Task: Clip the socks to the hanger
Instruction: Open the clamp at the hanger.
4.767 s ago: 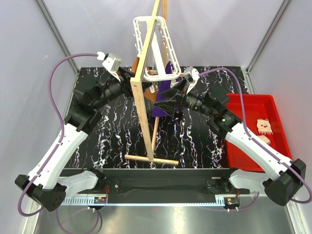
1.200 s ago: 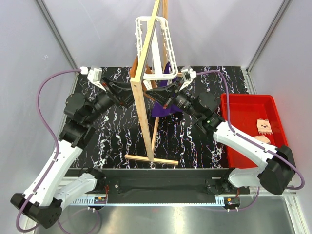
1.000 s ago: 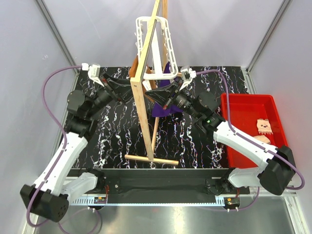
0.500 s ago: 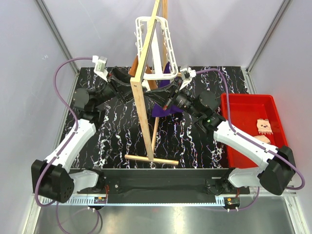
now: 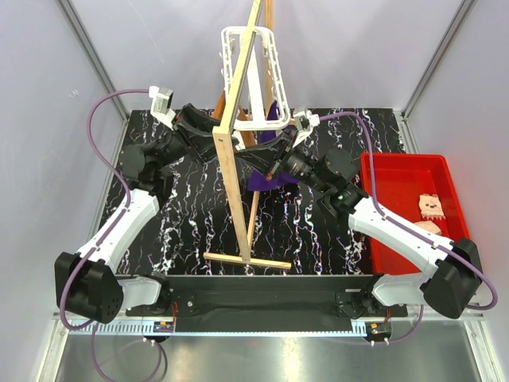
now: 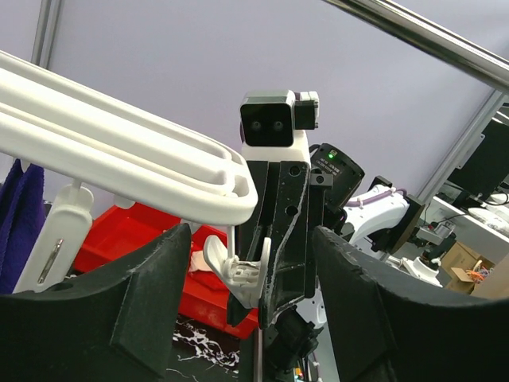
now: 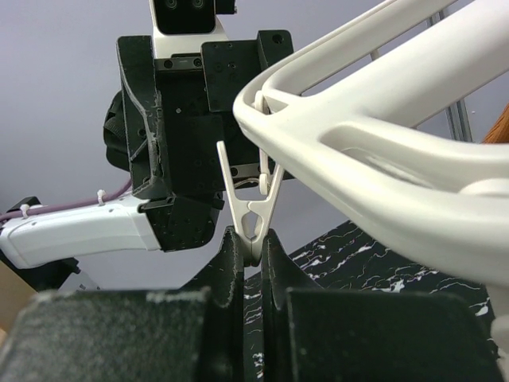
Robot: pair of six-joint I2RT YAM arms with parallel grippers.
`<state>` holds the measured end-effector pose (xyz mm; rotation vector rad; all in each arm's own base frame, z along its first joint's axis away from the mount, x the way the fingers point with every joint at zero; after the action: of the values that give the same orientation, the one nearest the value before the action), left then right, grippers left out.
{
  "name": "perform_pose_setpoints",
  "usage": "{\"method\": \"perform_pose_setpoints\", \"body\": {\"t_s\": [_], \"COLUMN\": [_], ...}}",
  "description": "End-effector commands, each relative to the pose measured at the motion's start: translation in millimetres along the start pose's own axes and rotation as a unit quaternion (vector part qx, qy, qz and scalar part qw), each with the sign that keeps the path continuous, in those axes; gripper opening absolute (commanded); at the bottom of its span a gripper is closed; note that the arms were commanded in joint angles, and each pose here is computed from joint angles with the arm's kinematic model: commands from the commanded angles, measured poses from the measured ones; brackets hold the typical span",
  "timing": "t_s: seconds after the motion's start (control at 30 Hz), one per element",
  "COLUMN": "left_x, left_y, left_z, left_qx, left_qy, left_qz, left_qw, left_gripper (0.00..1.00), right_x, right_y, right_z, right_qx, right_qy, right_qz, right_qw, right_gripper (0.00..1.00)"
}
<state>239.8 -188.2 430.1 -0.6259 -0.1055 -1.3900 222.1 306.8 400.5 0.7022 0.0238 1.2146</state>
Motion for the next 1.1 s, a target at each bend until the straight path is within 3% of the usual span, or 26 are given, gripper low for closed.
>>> {"method": "perform_pose_setpoints", "body": {"t_s": [0.0,0.37,0.57,0.73,0.97,1.07], "left_x": [4.6,3.2,2.7,2.6,3.2,5.2], "left_y": [-13.9,-15.7,-11.1,-8.2,-15.4,-17.7], "left_z": [16.1,11.4,7.6,6.8,9.8,7.0], "left_qx": [0.040,0.032,0.022,0.018,0.014,0.011], "left_qy": [-0.014,-0.008,0.000,-0.003,-0.011,-0.005], "left_qz": [-0.030,-0.029,-0.018,-0.009,-0.022,-0.025], "left_qw": [0.999,0.999,1.000,1.000,1.000,1.000], "left_gripper": [0.66,0.57,0.68,0.70,0.67,0.57], "right_x": [2.9,5.5,5.1,4.7,6.3,7.9], "right_y": [15.1,13.2,12.8,14.1,10.4,8.7], "right_z": [14.7,13.4,14.4,17.1,14.8,15.1], "right_qx": [-0.011,-0.007,-0.011,-0.017,-0.015,-0.013], "right_qy": [-0.023,-0.024,-0.023,-0.024,-0.022,-0.024], "right_qz": [0.025,0.026,0.024,0.021,0.015,0.013], "right_qw": [0.999,0.999,0.999,0.999,1.000,1.000], "right_gripper": [0.00,0.00,0.00,0.00,0.00,0.00]}}
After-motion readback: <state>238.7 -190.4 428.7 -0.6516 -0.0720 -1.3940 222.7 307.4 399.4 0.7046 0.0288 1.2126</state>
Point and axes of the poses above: each gripper's point midway between its finger pads, its own x axis out along the fingers, its own y axis along the line the jaws close on, z = x × y, the point moved 6 cm from there along -x, back along the fingers, and after that the axes turned 5 degrees about x, right-handed, at the moved point
